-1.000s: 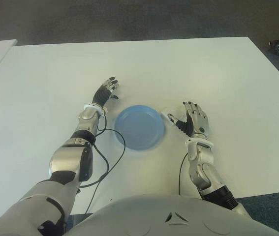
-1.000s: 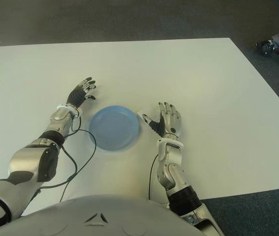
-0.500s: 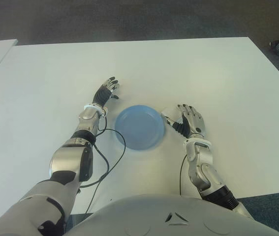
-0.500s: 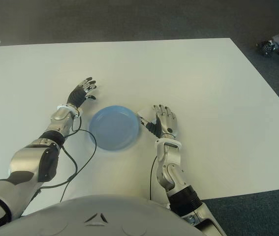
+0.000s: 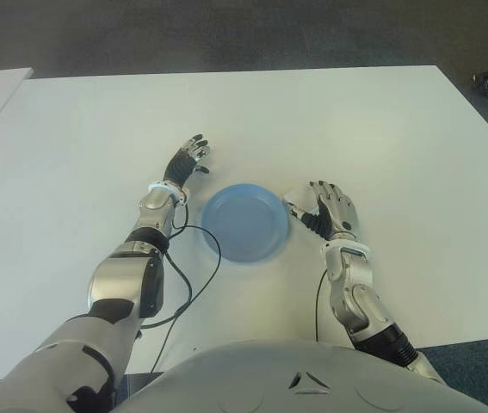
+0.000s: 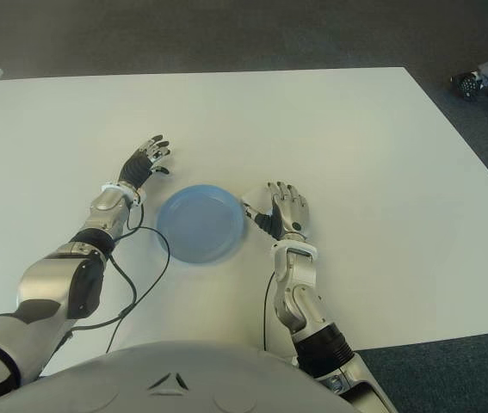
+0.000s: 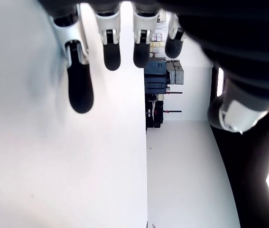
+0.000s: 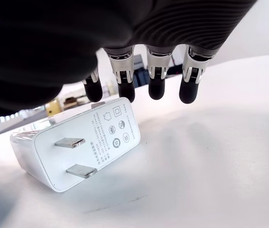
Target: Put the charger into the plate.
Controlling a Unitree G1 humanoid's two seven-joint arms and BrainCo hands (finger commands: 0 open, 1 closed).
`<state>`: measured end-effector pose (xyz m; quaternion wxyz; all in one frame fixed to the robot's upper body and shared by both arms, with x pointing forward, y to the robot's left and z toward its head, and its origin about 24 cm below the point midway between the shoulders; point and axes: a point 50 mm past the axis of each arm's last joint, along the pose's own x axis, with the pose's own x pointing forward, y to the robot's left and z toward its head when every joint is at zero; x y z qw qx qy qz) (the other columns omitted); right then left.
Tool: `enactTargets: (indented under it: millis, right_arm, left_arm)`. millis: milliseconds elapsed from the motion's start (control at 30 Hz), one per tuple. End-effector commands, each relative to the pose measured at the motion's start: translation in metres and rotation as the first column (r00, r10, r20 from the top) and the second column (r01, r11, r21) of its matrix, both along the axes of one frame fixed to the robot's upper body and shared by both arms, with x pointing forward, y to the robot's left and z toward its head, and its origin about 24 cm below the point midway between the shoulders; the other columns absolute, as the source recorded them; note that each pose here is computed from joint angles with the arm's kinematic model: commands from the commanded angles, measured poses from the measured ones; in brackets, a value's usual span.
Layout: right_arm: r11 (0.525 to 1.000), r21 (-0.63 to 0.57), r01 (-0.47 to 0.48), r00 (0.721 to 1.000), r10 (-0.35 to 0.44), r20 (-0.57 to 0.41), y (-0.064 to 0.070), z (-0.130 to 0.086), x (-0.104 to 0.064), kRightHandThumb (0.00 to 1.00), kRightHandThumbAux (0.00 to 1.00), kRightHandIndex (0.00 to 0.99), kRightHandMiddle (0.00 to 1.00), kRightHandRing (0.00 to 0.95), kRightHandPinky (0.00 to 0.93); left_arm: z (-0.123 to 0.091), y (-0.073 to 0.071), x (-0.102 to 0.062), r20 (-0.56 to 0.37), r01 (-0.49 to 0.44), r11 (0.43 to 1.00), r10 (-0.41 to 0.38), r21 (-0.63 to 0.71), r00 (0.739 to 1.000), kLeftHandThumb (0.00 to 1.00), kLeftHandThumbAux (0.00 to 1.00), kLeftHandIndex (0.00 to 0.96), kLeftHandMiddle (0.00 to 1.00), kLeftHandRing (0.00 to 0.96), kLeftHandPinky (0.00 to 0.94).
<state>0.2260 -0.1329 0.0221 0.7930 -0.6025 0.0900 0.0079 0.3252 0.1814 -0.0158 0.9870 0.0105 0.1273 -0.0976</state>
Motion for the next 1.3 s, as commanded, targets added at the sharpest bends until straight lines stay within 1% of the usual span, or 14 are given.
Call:
enactTargets:
  millis: [33, 567, 833, 1300]
  right_arm:
    - [1.000, 0.002, -0.012, 1.000, 0.012, 0.004, 0.003, 0.000, 0.002, 0.259, 0.171, 0.000, 0.000, 0.000, 0.000]
    - [1.000, 0.009, -0.017, 1.000, 0.017, -0.001, 0.007, -0.003, 0.003, 0.253, 0.171, 0.000, 0.000, 0.000, 0.000]
    - [1.000, 0.008, -0.007, 1.000, 0.007, -0.001, 0.003, -0.008, 0.002, 0.238, 0.173, 0.000, 0.000, 0.000, 0.000]
    - [1.000, 0.005, 0.025, 1.000, -0.025, 0.010, 0.004, -0.014, 0.002, 0.222, 0.175, 0.000, 0.000, 0.000, 0.000]
  left_arm:
    - [-0.025, -0.003, -0.018, -0.124, -0.001, 1.000, -0.001, -0.011, 0.992, 0.000, 0.488, 0.033, 0.109, 0.124, 0.157]
    - [-0.025, -0.003, -0.018, -0.125, 0.000, 1.000, -0.002, -0.015, 0.992, 0.000, 0.485, 0.029, 0.104, 0.121, 0.157]
    - [-0.025, -0.002, -0.018, -0.126, -0.001, 1.000, 0.000, -0.010, 0.992, 0.000, 0.486, 0.028, 0.105, 0.120, 0.156]
    - [-0.025, 0.000, -0.018, -0.128, -0.005, 1.000, 0.002, -0.018, 0.992, 0.000, 0.491, 0.031, 0.106, 0.119, 0.155]
